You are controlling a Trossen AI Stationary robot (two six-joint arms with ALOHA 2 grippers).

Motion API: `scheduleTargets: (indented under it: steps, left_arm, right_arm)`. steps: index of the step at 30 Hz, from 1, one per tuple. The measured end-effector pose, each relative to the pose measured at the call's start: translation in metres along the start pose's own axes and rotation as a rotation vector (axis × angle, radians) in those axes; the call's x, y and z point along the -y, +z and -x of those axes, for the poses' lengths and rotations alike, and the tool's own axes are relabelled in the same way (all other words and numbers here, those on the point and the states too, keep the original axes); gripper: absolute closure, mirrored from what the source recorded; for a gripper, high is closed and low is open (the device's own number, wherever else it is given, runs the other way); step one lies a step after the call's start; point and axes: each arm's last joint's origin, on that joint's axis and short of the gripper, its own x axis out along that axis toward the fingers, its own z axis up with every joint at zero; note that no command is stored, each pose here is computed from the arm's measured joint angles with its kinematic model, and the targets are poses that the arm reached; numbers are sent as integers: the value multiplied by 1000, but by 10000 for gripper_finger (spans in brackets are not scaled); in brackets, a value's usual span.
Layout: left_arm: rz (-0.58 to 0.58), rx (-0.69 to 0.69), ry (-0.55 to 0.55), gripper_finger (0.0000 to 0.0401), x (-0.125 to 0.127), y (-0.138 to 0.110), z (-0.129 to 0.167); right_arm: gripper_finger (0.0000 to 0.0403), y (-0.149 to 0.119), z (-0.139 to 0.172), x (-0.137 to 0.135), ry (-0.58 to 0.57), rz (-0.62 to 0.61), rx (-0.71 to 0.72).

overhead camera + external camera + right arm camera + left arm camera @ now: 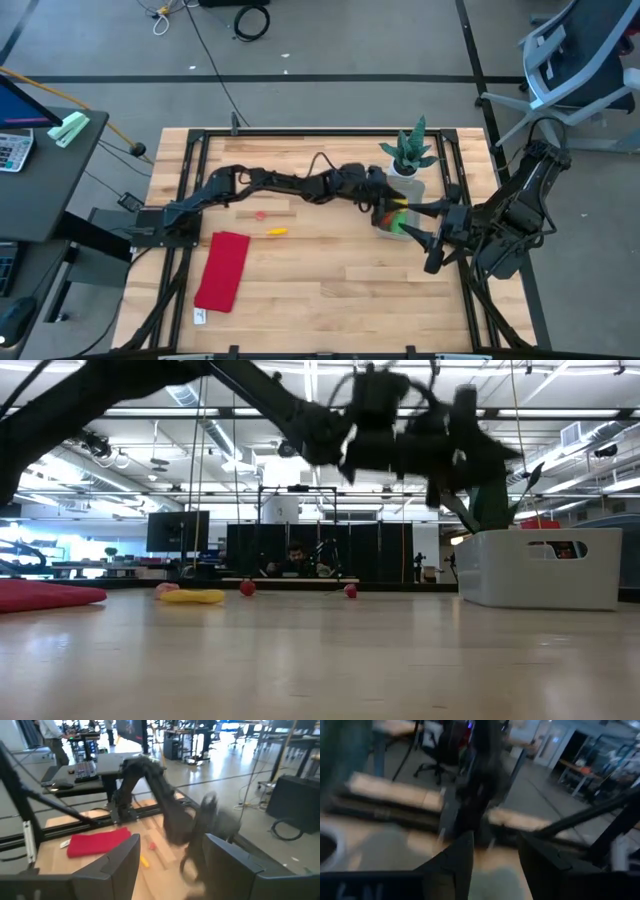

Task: Pick and placing Produce into tupperware
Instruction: Put the left red cherry into the bin

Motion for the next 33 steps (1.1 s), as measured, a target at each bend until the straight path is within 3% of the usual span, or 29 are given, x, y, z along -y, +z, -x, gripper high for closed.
scheduleTargets:
  steps: [5, 9, 12, 17, 20, 23, 26, 33]
  left_arm:
    - [4, -61, 59, 254, -5, 50, 27]
    - [-74, -274, 121, 273, -5, 81, 64]
    - [-116, -485, 153, 281, -3, 88, 93]
    - [-59, -825, 224, 276, -4, 75, 127]
    - [-44, -983, 398, 270, -9, 61, 140]
    - [33, -1006, 527, 270, -22, 38, 143]
    - [92, -1048, 531, 280, -29, 16, 149]
    - [144, -1288, 564, 305, -32, -20, 176]
  right_arm:
    - [179, -1, 0, 0, 25, -22, -20]
    - [178, -2, 0, -1, 60, -48, -48]
    - [178, -5, 0, -1, 71, -55, -72]
    - [178, -13, -1, 0, 58, -67, -90]
    - [178, -23, -4, 0, 48, -79, -102]
    - [178, -34, -7, 0, 15, -119, -101]
    - [178, -49, -11, 1, -9, -167, -117]
    - [178, -89, -18, 6, -51, -190, -158]
